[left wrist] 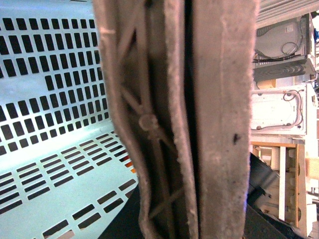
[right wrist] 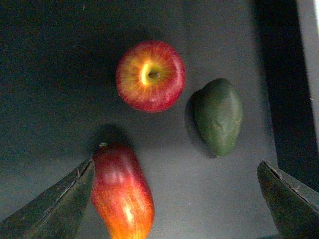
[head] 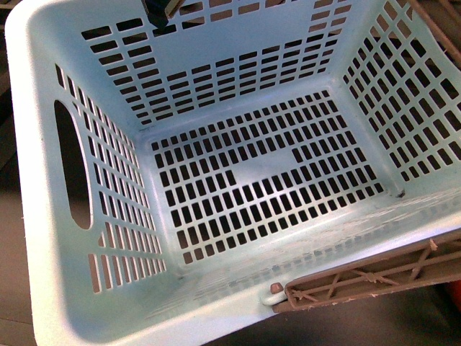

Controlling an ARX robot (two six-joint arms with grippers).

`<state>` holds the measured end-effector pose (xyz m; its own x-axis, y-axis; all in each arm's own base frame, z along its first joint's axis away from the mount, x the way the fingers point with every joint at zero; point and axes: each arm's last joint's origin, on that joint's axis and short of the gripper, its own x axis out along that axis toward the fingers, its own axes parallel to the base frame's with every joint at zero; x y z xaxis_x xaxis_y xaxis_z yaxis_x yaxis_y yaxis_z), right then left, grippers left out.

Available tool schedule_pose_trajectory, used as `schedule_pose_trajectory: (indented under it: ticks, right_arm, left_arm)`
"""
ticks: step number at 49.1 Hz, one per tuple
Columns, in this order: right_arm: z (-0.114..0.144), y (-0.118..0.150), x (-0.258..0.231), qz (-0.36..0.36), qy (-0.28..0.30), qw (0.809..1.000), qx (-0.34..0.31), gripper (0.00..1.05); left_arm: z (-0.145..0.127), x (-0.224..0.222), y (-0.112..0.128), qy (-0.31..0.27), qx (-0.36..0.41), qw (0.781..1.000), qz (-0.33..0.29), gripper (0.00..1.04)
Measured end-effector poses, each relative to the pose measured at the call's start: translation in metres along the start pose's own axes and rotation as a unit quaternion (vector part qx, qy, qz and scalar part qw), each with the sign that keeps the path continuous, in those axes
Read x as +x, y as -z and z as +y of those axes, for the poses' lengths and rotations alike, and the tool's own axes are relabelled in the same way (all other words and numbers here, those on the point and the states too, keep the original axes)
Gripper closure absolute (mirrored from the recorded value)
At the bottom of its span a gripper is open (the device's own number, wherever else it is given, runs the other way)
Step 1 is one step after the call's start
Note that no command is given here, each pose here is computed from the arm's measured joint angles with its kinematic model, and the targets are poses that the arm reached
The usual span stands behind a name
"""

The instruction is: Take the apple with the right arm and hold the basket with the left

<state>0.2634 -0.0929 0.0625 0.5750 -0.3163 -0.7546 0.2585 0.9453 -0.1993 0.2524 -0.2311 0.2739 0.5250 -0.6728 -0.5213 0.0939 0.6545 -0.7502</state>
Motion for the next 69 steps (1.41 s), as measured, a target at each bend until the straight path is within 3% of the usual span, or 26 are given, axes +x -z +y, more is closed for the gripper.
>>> schedule_pose_trajectory:
  ticks: [18, 47, 69]
  right_arm:
    - [0.021, 0.011, 0.063, 0.054, -0.001, 0.998, -0.039, 0.09]
    - [0.030, -0.018, 0.116, 0.064, 0.008, 0.997, -0.044, 0.09]
    - [0.028, -0.033, 0.146, 0.083, -0.004, 0.997, -0.002, 0.09]
  left_arm:
    - [0.000, 0.000, 0.000, 0.000, 0.000, 1.000, 0.000, 0.87]
    - [0.000, 0.000, 0.000, 0.000, 0.000, 1.000, 0.000, 0.87]
    - [0.000, 0.000, 0.000, 0.000, 0.000, 1.000, 0.000, 0.88]
